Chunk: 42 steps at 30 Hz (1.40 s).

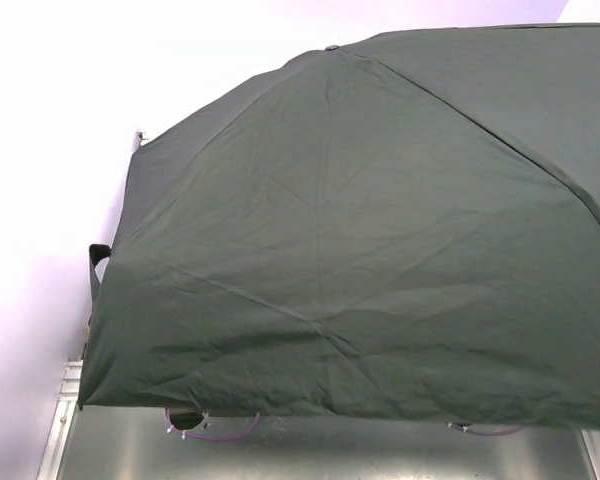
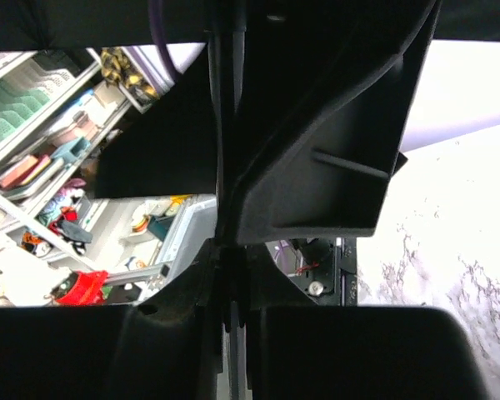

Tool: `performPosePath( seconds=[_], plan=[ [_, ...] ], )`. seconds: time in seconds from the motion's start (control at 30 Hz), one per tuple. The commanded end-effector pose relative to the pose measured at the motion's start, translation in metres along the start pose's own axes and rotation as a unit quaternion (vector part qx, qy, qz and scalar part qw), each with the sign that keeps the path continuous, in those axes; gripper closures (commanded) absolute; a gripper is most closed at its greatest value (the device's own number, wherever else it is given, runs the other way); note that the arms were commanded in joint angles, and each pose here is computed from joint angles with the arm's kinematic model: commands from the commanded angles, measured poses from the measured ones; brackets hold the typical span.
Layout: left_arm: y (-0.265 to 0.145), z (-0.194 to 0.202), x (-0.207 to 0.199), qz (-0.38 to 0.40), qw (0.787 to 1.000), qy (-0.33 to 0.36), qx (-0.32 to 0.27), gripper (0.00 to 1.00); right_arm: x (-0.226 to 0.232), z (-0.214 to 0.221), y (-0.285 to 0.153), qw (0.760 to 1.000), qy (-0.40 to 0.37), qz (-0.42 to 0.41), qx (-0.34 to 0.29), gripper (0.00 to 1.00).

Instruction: Put away the umbrella

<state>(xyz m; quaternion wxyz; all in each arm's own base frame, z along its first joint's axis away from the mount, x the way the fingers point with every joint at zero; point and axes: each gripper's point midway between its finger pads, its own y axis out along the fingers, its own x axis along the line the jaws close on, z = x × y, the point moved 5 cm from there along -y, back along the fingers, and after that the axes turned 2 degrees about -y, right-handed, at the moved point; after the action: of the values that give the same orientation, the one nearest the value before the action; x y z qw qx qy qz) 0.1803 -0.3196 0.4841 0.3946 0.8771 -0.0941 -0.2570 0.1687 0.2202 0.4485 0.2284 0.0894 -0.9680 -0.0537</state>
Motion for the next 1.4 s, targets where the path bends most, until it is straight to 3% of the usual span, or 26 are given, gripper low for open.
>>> performPosePath(
  seconds=[0.0, 0.07, 0.3, 0.63, 0.9, 1.2, 1.37],
  plan=[
    [0.004, -0.018, -0.009, -0.005, 0.999, -0.001, -0.035, 0.42, -0.01, 0.001, -0.002, 0.999, -0.029, 0.026, 0.01, 0.99],
    [-0.002, -0.025, -0.003, -0.031, 0.998, -0.015, -0.053, 0.29, -0.012, -0.001, -0.003, 0.999, -0.042, 0.031, 0.014, 0.99],
    [-0.026, -0.038, 0.006, -0.081, 0.991, 0.002, -0.103, 0.03, -0.027, 0.009, -0.015, 0.997, -0.056, 0.045, 0.026, 0.99],
    [-0.036, -0.038, 0.018, -0.13, 0.985, 0.054, -0.097, 0.02, -0.028, 0.014, -0.023, 0.997, -0.058, 0.048, 0.03, 0.99],
    [-0.026, -0.043, 0.018, -0.108, 0.986, 0.066, -0.105, 0.02, -0.032, 0.024, -0.03, 0.997, -0.041, 0.054, 0.031, 0.99],
    [-0.012, -0.06, 0.028, -0.114, 0.978, 0.067, -0.159, 0.02, -0.032, 0.016, -0.029, 0.996, -0.047, 0.07, 0.028, 0.99],
    [-0.001, -0.071, 0.031, -0.13, 0.97, 0.076, -0.191, 0.08, -0.044, 0.019, -0.031, 0.994, -0.042, 0.1, 0.029, 0.99]
  ],
)
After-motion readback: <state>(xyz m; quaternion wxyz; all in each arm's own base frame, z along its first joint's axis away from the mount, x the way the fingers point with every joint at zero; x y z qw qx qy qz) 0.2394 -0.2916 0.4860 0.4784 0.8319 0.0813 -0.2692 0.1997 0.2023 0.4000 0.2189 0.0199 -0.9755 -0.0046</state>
